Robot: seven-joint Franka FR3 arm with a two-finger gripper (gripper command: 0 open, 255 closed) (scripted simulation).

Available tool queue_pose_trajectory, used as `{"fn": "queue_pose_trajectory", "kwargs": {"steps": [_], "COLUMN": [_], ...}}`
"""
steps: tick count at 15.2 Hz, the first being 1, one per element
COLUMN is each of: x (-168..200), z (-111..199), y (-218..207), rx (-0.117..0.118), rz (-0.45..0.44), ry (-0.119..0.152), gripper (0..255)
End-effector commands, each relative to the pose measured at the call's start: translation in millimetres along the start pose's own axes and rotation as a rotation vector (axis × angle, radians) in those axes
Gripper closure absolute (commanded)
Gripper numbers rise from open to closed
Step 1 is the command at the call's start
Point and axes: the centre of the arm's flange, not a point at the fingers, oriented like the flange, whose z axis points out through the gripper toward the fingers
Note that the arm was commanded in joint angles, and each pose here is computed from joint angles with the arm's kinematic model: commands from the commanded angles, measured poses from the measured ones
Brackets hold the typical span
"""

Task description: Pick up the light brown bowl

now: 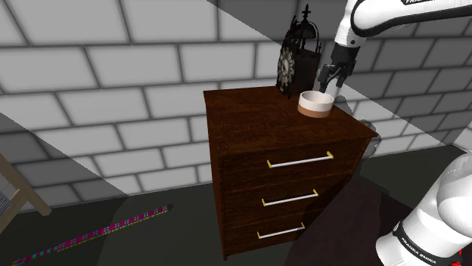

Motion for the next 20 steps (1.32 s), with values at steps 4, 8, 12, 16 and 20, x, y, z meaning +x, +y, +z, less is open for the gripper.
{"fn": "queue_pose_trajectory", "kwargs": {"steps": [4,8,12,16,20], "x": [50.6,88.2,125.5,162.3,165.2], "z": [38.5,69.0,99.8,130.9,150.6], "y": [29.0,52.0,75.3,98.8,101.1], "rx": [0.003,0.006,0.009,0.012,0.013], "rz": [0.011,0.02,0.029,0.038,0.039], "ry": [-0.006,-0.012,-0.018,-0.023,-0.024], "gripper": [0,0,0,0,0]}}
